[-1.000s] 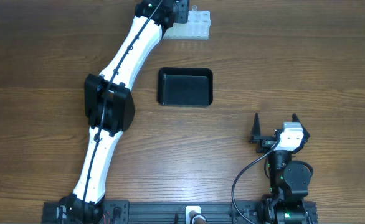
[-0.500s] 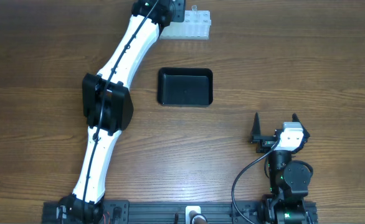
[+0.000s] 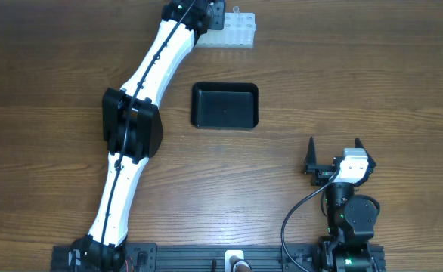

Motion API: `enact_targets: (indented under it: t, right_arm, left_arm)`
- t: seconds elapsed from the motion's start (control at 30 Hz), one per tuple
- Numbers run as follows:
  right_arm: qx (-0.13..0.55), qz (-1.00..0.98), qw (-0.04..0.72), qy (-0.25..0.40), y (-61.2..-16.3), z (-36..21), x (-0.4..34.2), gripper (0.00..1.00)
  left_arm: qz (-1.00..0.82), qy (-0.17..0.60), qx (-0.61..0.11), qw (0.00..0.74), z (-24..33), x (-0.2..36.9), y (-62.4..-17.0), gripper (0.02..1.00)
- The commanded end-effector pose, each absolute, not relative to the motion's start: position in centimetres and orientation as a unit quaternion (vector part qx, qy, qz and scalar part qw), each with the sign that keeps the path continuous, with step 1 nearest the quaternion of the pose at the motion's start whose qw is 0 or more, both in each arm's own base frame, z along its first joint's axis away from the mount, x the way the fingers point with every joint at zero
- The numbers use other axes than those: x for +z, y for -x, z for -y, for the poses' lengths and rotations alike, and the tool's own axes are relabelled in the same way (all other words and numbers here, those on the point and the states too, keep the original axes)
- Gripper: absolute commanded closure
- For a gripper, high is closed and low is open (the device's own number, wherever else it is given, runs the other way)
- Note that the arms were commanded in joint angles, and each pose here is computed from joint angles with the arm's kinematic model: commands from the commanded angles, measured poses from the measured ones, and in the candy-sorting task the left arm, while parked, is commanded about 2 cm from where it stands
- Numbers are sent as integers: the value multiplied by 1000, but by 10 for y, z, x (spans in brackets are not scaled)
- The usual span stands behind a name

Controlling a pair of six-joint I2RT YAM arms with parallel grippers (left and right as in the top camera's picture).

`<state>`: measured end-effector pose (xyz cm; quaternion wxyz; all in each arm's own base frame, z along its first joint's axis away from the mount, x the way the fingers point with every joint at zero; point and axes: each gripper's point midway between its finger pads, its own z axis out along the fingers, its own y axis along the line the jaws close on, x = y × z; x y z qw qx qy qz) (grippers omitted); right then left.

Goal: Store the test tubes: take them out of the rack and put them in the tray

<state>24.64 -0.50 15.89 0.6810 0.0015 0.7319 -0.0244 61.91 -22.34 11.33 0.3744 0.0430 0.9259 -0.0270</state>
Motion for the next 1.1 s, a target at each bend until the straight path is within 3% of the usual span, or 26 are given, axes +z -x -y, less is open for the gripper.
enact_targets:
  t: [0.03, 0.43, 1.1]
  right_arm:
    - [-23, -732, 681, -3, -246, 6, 157, 9]
    - [-23, -732, 681, -3, -246, 6, 157, 7]
    - [-23, -732, 681, -3, -246, 6, 157, 7]
  left_arm:
    - [-925, -44, -26, 377, 221, 113, -623, 465]
    - [-925, -48, -36, 375, 225, 113, -622, 766]
    - [-925, -48, -36, 375, 225, 113, -622, 869]
